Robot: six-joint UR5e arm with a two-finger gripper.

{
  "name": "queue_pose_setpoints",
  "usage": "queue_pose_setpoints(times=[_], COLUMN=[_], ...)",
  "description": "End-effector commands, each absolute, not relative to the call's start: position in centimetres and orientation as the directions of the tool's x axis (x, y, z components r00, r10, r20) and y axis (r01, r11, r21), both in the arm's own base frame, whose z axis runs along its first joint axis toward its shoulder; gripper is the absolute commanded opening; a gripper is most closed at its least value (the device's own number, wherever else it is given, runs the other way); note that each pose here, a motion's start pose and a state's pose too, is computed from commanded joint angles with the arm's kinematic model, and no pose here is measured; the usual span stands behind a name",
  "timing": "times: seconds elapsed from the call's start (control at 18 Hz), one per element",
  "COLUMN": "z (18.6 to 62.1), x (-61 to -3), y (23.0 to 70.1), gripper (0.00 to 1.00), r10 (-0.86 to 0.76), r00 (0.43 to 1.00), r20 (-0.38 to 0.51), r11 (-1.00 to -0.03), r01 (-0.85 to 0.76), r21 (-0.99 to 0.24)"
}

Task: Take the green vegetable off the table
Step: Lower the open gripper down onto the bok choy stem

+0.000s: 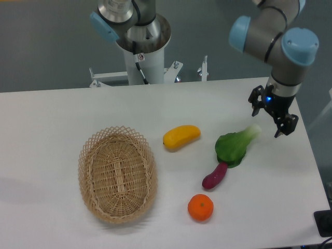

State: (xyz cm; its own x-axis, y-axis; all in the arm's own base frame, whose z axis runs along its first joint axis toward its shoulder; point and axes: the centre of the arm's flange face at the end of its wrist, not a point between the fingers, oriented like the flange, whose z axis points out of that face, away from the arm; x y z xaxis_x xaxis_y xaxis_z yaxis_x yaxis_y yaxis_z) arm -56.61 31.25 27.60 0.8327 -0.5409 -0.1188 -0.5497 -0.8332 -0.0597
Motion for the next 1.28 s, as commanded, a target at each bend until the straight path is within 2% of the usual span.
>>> queue_pose_setpoints(times=[0.17,0.78,0.94,1.28], z=[25.4,22.7,21.5,20.4], x=[-55.9,-54.3,-53.4,-53.0], y=[30.8,30.4,29.5,28.9], gripper=[1.0,1.0,1.0,1.0], r10=[-0.541,-0.535,-0.531,-0.5], r00=[0.837,0.843,0.847,0.864], r20=[-0.09,-0.062,-0.033,-0.056], r11=[-0.835,-0.839,-0.846,-0.865], r01=[-0.547,-0.538,-0.532,-0.502], r21=[-0.069,-0.076,-0.035,-0.013])
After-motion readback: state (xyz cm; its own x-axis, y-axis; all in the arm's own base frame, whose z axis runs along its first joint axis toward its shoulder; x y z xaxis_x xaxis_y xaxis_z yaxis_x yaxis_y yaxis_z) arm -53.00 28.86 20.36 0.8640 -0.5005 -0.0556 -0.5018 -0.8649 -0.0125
